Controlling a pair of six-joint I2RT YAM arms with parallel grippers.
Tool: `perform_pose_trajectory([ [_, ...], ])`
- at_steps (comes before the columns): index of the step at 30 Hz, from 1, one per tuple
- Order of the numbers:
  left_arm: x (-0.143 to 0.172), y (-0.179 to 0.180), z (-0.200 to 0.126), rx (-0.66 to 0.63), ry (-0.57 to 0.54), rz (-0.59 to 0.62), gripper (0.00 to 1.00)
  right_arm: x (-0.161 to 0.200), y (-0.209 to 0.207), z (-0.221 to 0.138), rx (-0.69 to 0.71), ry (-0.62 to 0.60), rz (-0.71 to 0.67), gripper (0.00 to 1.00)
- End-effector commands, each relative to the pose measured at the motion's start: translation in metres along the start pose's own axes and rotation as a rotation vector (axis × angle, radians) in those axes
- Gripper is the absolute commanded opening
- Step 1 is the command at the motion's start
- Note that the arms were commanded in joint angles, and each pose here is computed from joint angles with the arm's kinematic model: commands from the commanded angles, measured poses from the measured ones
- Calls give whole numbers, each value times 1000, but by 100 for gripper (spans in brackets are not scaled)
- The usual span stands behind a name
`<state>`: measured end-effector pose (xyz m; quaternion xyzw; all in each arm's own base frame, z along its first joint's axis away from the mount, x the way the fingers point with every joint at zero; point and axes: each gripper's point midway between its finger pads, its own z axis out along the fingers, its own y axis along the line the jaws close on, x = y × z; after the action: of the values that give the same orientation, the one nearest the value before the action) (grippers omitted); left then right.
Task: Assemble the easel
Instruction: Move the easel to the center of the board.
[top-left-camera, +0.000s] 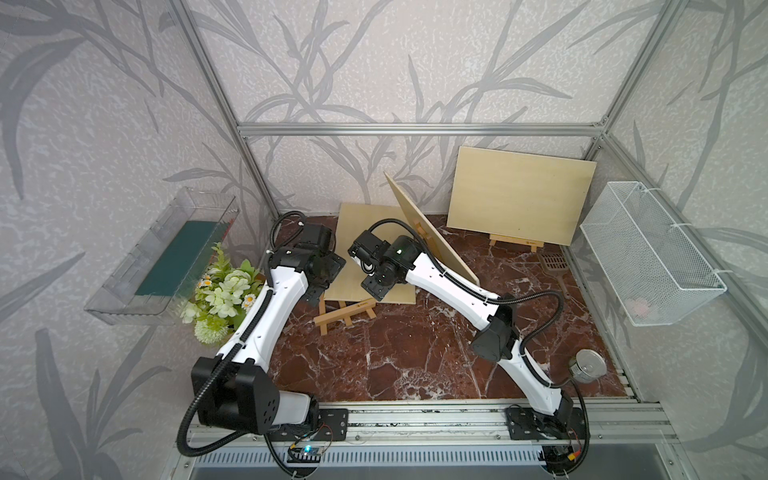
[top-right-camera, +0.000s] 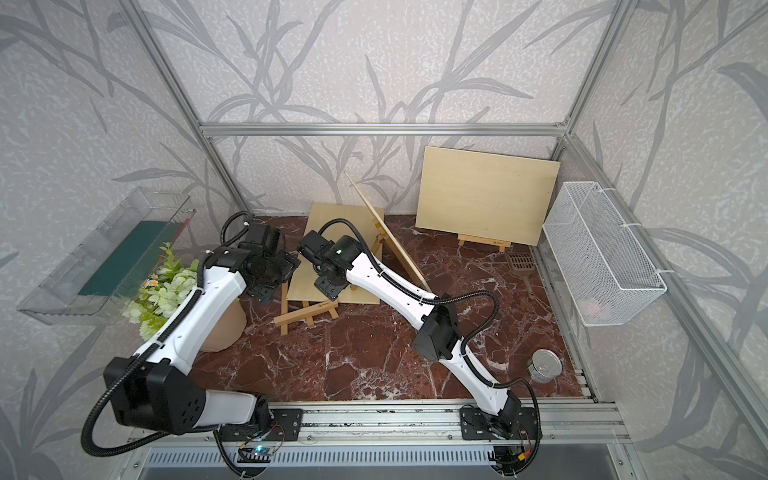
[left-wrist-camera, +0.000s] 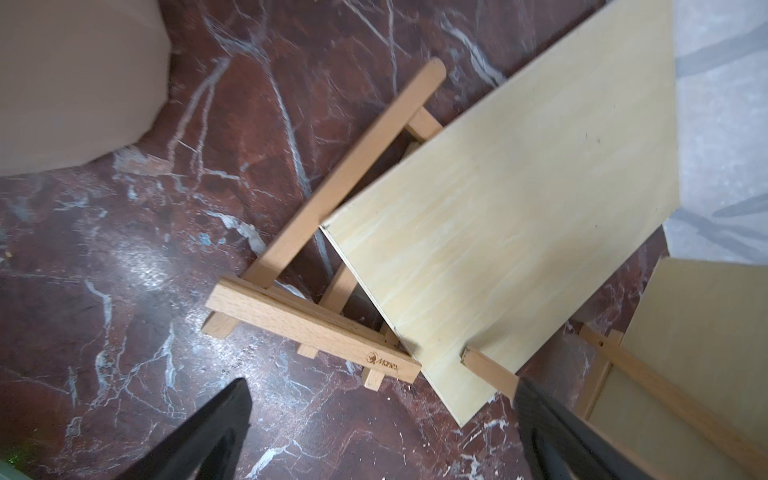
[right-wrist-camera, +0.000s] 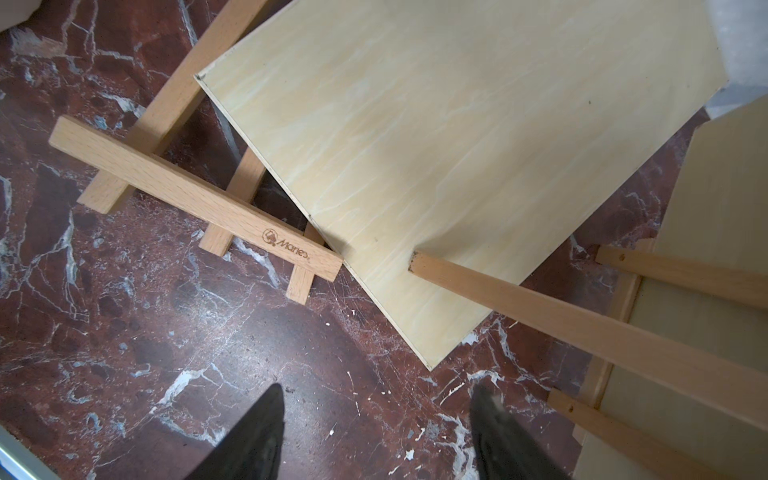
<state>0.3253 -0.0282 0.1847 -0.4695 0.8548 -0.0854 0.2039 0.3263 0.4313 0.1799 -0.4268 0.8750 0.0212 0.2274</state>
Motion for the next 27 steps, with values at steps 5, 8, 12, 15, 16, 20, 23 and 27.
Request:
perform_pose_trajectory([
  [5, 35, -33, 30, 108, 173, 449, 100, -31, -14, -138, -42, -350, -40, 70],
  [8, 49, -51, 28, 192, 167, 641, 100, -43, -31, -215, -14, -563, -42, 71],
  [12, 76, -83, 15, 336, 164, 899, 100, -38, -71, -283, 119, -696, -29, 74],
  [15, 106, -109, 2, 461, 187, 1084, 99, -25, -124, -301, 218, -694, 93, 74],
  [16, 115, -117, -1, 495, 193, 1137, 98, -18, -143, -301, 246, -682, 145, 74],
  [20, 124, -157, -10, 622, 130, 1222, 94, 17, -207, -295, 323, -627, 335, 73],
  [23, 125, -192, -15, 742, 66, 1234, 89, 49, -247, -281, 338, -555, 494, 72],
  [27, 130, -222, -4, 799, 79, 1260, 81, 76, -267, -267, 328, -512, 608, 70],
])
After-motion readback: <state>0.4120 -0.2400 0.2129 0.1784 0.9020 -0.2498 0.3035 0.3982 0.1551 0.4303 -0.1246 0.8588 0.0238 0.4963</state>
